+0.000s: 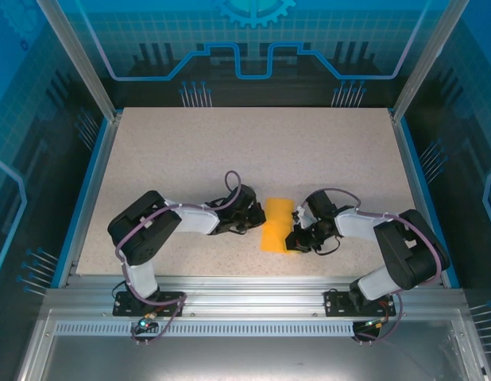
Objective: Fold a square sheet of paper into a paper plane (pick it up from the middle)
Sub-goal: Fold the triangle a second time at the center of the table.
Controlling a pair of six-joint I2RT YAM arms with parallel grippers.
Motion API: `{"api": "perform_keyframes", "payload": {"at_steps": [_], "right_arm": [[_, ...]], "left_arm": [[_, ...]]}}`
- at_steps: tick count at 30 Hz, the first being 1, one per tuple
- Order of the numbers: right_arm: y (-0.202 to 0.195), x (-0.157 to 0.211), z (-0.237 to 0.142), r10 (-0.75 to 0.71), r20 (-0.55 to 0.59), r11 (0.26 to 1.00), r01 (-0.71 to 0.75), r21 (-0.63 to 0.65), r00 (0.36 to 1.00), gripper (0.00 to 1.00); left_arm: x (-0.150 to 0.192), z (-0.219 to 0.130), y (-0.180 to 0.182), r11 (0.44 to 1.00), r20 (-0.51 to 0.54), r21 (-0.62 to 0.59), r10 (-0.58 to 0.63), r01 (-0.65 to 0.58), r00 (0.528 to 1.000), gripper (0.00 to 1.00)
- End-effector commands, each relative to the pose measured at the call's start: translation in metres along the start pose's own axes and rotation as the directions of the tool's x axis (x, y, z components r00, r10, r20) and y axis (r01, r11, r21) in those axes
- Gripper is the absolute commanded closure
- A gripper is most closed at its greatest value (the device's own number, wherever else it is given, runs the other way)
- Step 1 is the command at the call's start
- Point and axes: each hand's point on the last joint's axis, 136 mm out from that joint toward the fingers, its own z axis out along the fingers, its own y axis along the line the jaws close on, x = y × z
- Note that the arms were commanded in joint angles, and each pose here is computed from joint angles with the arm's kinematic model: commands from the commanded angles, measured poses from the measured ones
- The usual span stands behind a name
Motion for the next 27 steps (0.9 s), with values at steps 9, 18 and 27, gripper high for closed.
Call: {"api": "perform_keyframes", "payload": {"at_steps": [9, 18, 27], "right_arm": [[-0.031, 0.022, 0.001, 0.096, -0.047, 0.990, -0.091, 0.106, 0.994, 0.93], [-0.028, 0.019, -0.002, 0.079, -0.033, 0.992, -0.076, 0.100, 0.996, 0.92], [0.006, 0.005, -0.017, -0.014, 0.016, 1.000, 0.014, 0.003, 1.000, 0.92]], "left_arm": [[0.007, -0.045, -0.060, 0.989, 0.014, 0.111, 0.096, -0.097, 0.995, 0.98], [0.055, -0.006, -0.055, 0.982, -0.154, 0.187, -0.007, 0.036, 0.988, 1.00], [0.064, 0.014, -0.019, 0.996, -0.168, 0.060, -0.057, 0.068, 0.984, 1.00]]}}
